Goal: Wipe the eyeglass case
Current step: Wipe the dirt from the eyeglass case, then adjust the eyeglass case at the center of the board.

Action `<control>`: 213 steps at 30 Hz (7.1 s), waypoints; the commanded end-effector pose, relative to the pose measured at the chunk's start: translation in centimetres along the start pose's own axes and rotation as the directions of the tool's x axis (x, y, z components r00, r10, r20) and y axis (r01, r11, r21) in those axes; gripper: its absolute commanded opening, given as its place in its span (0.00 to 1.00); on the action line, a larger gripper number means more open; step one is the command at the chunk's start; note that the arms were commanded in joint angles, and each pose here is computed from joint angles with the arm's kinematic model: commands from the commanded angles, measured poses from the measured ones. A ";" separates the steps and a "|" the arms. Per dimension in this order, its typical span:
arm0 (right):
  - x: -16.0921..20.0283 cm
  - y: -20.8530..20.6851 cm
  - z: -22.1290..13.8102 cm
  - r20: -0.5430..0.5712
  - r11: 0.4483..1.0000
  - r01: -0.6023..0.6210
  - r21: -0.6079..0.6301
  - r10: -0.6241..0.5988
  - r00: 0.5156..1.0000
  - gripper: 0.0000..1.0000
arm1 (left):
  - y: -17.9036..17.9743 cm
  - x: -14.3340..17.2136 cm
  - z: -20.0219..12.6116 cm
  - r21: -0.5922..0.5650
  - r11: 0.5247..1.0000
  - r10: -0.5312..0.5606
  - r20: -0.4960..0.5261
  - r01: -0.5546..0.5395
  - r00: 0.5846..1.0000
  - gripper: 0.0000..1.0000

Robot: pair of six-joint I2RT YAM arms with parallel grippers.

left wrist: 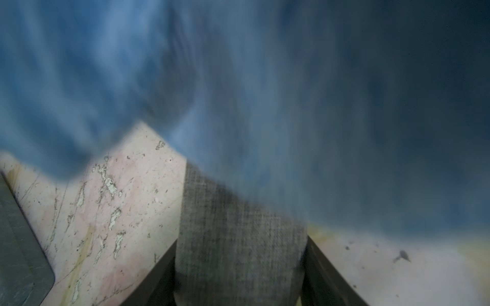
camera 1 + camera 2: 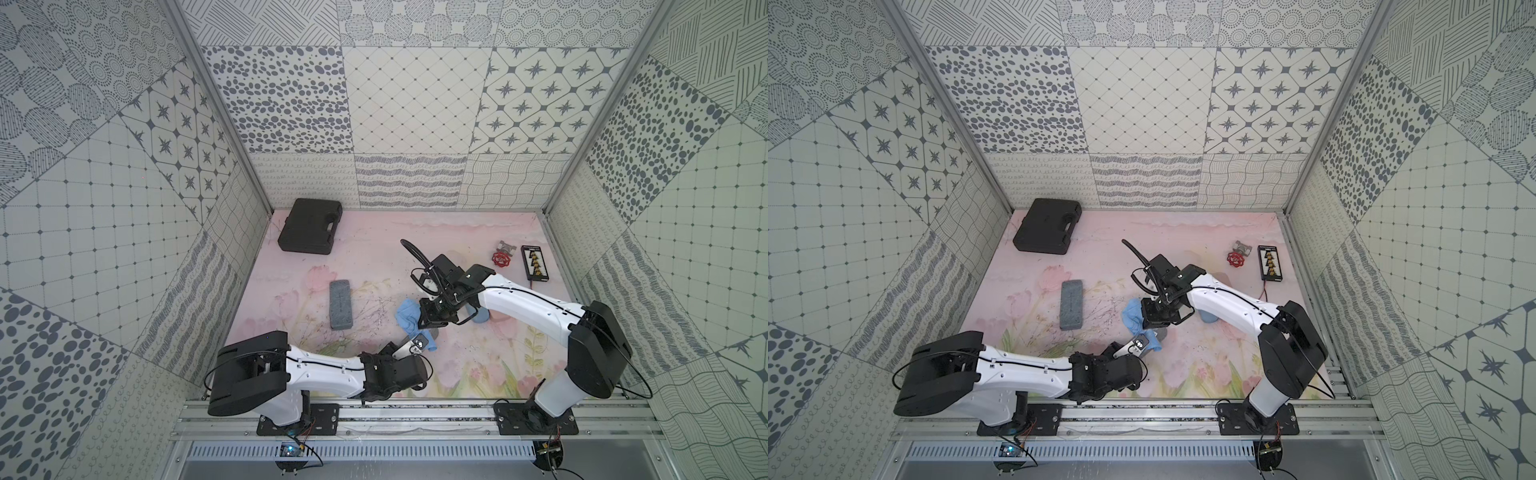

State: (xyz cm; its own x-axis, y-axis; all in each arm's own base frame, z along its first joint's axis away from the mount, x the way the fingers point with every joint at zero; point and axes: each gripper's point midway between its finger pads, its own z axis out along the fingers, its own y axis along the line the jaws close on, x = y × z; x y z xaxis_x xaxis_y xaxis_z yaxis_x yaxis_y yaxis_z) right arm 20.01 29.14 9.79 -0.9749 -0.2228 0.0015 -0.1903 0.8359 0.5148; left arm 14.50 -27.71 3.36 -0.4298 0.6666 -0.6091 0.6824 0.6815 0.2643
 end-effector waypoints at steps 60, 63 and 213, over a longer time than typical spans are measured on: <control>-0.7 -11.2 -0.6 -0.032 0.951 0.026 0.310 -0.016 0.999 0.00 | -0.3 3.1 2.4 0.043 0.947 -0.284 -0.353 0.318 0.892 0.08; -3.1 -11.3 -0.9 0.019 0.949 0.008 0.316 -0.015 1.000 0.00 | -0.8 2.7 2.3 0.082 0.942 -0.280 -0.344 0.326 0.896 0.09; -3.7 -6.9 1.0 0.182 0.958 -0.271 0.094 0.251 0.951 0.00 | 5.5 -2.9 1.3 0.369 0.583 -0.661 -0.302 0.724 0.686 0.84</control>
State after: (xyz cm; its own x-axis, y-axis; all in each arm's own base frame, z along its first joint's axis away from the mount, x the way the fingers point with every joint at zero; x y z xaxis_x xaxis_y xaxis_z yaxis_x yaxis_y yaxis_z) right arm 22.15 22.56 3.92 -0.9940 0.0965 0.0521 0.1087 0.9302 0.3507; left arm 20.75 -25.25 3.98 -0.9087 0.1924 -0.3705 0.3549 0.8232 -0.4431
